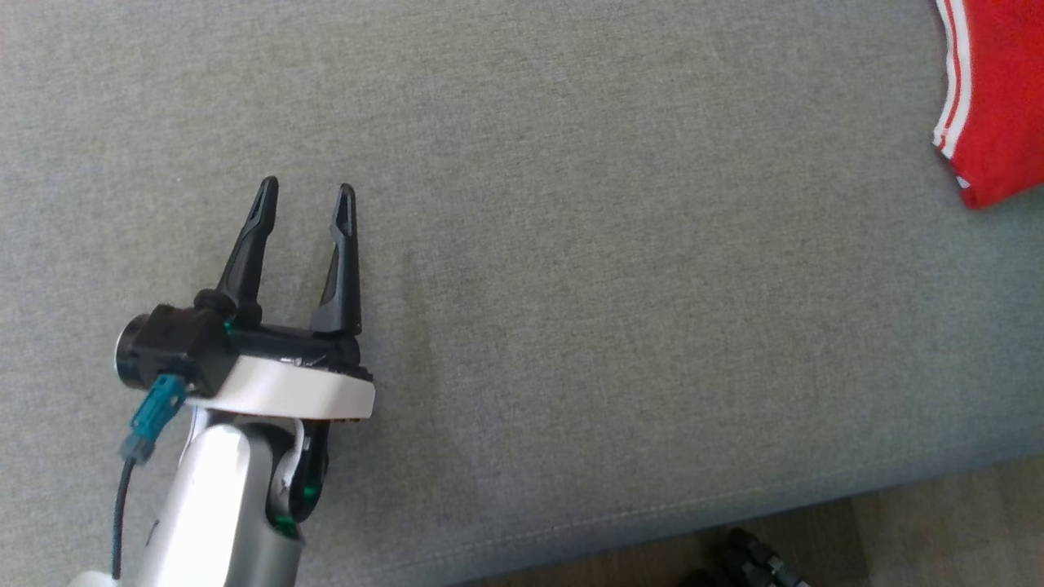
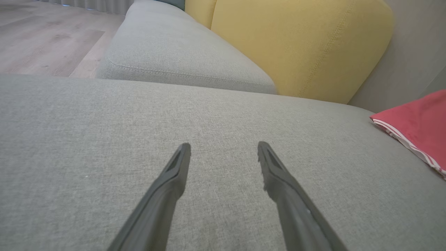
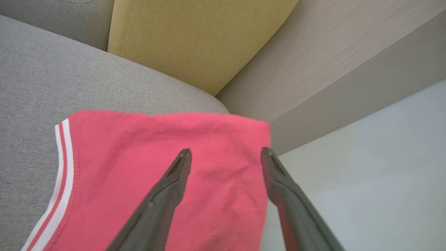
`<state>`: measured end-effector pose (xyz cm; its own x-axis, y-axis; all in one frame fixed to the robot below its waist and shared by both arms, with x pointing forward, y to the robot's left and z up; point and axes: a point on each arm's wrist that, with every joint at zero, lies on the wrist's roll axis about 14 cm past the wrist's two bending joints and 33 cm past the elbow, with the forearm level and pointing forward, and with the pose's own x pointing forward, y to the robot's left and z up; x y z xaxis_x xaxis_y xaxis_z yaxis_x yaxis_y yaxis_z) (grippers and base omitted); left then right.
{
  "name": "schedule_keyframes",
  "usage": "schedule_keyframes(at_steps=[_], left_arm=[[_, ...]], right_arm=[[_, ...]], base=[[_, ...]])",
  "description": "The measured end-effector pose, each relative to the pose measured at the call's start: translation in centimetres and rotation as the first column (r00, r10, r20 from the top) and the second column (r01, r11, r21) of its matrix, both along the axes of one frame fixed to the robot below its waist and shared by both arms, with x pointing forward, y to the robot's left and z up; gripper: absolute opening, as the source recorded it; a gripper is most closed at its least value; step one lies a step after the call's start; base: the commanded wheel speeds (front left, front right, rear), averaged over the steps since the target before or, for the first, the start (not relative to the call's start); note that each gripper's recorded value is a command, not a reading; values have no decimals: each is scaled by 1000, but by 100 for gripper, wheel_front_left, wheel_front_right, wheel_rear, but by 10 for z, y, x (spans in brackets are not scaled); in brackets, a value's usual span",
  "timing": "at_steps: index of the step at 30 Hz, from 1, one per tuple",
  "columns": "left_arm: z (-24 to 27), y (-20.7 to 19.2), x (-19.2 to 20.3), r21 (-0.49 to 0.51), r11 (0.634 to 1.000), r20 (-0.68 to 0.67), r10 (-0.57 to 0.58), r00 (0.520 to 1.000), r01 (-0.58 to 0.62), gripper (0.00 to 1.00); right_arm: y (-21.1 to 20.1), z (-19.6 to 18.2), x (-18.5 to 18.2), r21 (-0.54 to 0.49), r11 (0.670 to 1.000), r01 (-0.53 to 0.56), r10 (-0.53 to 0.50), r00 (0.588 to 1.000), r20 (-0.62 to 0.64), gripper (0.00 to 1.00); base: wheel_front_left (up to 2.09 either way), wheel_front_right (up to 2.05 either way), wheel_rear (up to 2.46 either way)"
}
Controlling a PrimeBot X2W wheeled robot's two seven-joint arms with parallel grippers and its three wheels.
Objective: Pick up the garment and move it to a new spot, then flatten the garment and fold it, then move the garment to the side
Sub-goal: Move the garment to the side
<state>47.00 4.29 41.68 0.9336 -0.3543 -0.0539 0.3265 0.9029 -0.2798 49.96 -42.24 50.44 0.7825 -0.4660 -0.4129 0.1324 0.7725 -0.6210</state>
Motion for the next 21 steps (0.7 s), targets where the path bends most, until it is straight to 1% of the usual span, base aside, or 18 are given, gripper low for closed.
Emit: schedule_keyframes(at_steps=[7, 13, 17, 21], left_arm=[[8, 2, 0, 0, 1000, 16, 7, 1000, -7, 100], [26, 7, -3, 0, 1000, 51, 28, 998, -28, 100], [42, 17, -5, 5, 998, 86, 59, 995, -60, 100], [50, 28, -18, 5, 995, 85, 97, 992, -97, 100]], right_arm=[[11, 9, 4, 10, 999, -31, 31, 999, 43, 100], [42, 20, 11, 57, 991, -123, 115, 985, 129, 100], [74, 26, 13, 113, 972, -208, 181, 961, 207, 100], [113, 37, 13, 174, 936, -305, 239, 917, 319, 100]], base=[[0, 0, 0], [0, 0, 0], [0, 0, 0], [0, 0, 0]])
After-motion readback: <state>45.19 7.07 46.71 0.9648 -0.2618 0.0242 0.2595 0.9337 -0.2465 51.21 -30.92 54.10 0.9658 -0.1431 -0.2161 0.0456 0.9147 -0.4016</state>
